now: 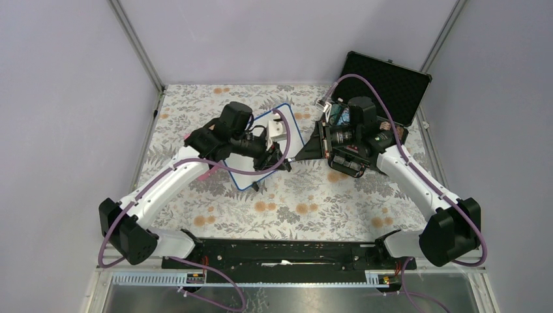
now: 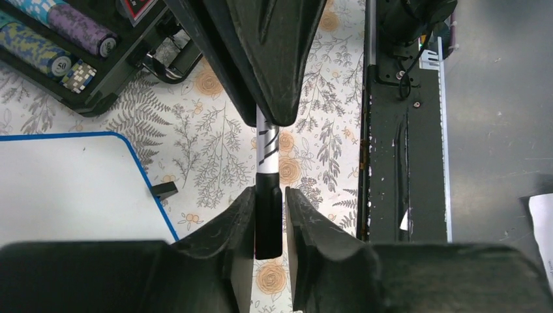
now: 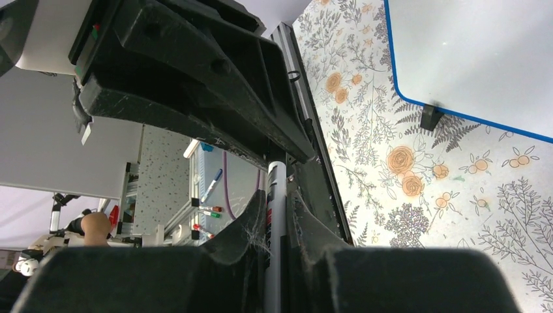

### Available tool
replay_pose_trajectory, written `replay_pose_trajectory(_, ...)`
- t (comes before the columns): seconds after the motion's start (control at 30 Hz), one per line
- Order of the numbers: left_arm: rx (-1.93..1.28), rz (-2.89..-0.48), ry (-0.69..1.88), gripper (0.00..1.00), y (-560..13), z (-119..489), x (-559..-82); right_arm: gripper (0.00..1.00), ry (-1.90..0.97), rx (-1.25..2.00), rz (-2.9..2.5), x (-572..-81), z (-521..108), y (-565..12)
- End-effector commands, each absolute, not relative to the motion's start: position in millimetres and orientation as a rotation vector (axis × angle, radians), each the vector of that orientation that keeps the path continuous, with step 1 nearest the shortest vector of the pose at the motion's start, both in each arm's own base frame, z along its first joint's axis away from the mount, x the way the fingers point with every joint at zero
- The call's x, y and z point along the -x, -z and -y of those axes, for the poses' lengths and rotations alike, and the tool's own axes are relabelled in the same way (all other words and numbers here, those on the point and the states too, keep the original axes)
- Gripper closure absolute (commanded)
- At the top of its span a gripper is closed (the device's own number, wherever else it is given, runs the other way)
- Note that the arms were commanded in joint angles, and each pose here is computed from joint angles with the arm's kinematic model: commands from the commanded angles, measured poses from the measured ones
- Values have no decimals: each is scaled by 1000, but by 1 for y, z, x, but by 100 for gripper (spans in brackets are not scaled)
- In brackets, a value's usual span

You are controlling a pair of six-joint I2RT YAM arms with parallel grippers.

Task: Write a sentence on the whiteboard
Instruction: Open the pen cap from the whiteboard marker.

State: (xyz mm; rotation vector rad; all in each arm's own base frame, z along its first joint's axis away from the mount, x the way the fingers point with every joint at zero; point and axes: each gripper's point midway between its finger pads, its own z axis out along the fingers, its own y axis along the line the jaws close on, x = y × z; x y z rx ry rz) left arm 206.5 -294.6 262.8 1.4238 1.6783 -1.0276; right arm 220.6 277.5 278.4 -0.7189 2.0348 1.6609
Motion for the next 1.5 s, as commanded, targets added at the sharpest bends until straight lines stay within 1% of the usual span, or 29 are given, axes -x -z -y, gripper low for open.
replay_pose_trajectory(0.0,-1450,-1617,957,84,-274,296,-215,100,-1662,732,-2016,-219,-277,-289)
replay_pose_trajectory(0.1,-1475,-1637,935,99,-262,290,-212,100,-1667,734,-2010,-219,-277,-291)
replay_pose_trajectory(0.13,-1490,-1644,924,100,-257,287,-210,100,-1667,734,-2008,-220,-277,-292)
replay_pose_trajectory(0.53,-1596,-1810,799,100,-203,244,-199,100,-1621,708,-1997,-229,-255,-301)
replay_pose_trajectory(0.77,-1640,-1904,785,100,-175,228,-188,100,-1591,683,-1952,-239,-242,-316)
replay_pose_trajectory(0.97,-1613,-1963,783,100,-166,214,-187,100,-1543,661,-1967,-246,-226,-315)
replay_pose_trajectory(1.2,-1674,-2015,789,100,-143,208,-173,100,-1447,614,-1962,-259,-210,-316)
replay_pose_trajectory(1.3,-1749,-2008,727,98,-124,214,-161,100,-1361,538,-1996,-275,-198,-304)
replay_pose_trajectory(1.47,-1821,-2006,490,97,-85,220,-166,100,-1252,475,-2015,-289,-189,-292)
